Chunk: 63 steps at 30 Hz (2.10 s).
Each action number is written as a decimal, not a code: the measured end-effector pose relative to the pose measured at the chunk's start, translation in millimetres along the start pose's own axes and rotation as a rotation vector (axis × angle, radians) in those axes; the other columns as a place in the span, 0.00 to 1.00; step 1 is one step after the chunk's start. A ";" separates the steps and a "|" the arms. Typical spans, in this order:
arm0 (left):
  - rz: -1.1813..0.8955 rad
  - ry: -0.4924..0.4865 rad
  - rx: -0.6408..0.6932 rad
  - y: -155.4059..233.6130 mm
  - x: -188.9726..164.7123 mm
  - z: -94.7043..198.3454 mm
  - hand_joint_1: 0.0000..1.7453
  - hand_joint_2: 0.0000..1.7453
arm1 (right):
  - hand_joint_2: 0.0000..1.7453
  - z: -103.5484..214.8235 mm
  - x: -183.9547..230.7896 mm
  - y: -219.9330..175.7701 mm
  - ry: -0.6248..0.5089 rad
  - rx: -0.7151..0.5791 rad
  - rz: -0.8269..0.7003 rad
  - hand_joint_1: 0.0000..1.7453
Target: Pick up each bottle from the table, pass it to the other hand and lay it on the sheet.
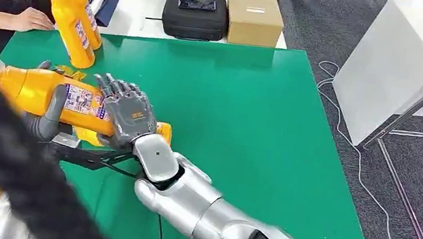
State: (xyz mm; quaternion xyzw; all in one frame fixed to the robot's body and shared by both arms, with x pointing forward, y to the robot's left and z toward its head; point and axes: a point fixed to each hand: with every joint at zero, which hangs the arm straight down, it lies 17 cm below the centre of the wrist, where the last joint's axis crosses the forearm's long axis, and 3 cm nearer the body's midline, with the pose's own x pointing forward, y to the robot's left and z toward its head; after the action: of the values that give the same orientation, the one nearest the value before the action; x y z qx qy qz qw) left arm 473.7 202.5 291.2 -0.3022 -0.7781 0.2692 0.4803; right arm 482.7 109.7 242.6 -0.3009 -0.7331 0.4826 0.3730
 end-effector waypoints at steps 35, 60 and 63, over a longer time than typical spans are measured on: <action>-0.236 -0.092 0.054 50.8 38.8 -2.5 1.00 1.00 | 0.00 30.2 -93.2 -34.2 0.180 -0.140 -0.165 0.00; -1.599 -0.570 0.164 130.5 137.8 -28.0 1.00 1.00 | 0.00 29.5 -109.7 -33.1 0.127 -0.114 -0.260 0.00; -1.734 -0.533 0.077 135.2 114.6 -26.0 1.00 1.00 | 0.00 29.1 -108.8 -30.9 0.121 -0.108 -0.269 0.00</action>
State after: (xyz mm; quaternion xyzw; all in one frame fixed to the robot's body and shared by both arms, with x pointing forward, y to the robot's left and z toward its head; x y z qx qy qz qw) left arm 485.1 380.3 272.5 0.4779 -0.8085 -0.0998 0.3286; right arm 514.6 -2.5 236.1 -0.2481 -0.7678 0.3694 0.4609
